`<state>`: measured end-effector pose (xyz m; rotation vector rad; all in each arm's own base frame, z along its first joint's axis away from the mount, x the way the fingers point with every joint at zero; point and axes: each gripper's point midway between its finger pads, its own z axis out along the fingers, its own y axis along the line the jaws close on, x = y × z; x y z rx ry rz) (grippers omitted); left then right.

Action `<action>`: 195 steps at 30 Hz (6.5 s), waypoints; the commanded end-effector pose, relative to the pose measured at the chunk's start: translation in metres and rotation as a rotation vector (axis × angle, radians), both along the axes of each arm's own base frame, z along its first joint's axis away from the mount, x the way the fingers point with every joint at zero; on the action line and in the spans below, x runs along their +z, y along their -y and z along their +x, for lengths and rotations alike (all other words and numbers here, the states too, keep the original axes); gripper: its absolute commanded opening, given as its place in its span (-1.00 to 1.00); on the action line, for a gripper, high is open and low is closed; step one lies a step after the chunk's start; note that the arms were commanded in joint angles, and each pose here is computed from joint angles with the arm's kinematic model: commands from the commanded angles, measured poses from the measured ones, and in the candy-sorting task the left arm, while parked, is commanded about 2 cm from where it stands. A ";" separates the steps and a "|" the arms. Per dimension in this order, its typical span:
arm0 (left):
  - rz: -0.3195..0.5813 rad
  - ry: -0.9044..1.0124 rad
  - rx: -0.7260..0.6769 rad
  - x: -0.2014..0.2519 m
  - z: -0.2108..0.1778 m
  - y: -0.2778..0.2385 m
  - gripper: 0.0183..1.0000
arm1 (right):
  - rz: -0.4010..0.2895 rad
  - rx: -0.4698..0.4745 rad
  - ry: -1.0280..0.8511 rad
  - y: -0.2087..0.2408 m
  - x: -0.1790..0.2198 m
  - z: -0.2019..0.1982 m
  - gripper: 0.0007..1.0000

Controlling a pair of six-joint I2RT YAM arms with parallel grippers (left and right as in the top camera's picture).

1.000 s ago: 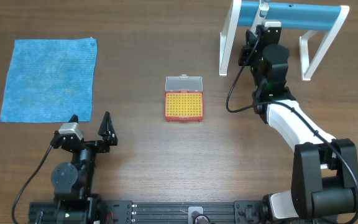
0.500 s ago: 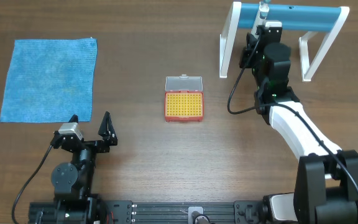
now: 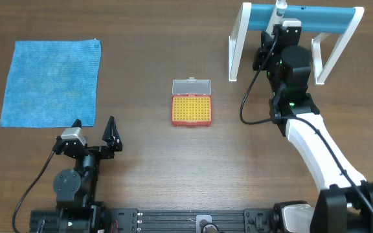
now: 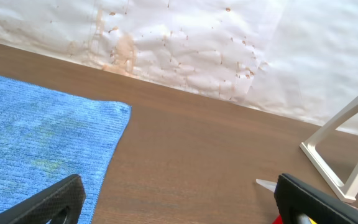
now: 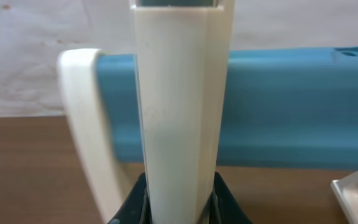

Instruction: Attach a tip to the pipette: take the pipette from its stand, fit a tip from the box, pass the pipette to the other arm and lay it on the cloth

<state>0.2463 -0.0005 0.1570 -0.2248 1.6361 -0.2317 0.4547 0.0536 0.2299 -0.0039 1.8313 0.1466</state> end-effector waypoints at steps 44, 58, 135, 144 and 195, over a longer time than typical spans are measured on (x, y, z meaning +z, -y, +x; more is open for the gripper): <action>0.013 -0.001 0.006 -0.001 0.000 -0.001 0.97 | 0.138 0.747 0.320 -0.198 -0.058 -0.119 -0.84; 0.013 -0.001 0.007 -0.001 0.000 -0.001 0.97 | 0.130 0.717 0.296 -0.188 -0.064 -0.111 -0.84; 0.013 -0.001 0.007 -0.001 0.000 -0.001 0.97 | 0.086 0.765 0.156 -0.189 -0.102 -0.123 -0.84; 0.013 -0.001 0.007 -0.001 0.000 -0.001 0.97 | 0.080 0.786 0.117 -0.195 -0.111 -0.128 -0.84; 0.013 -0.001 0.007 -0.001 0.000 -0.001 0.97 | 0.074 0.764 0.487 -0.178 0.036 -0.143 -0.84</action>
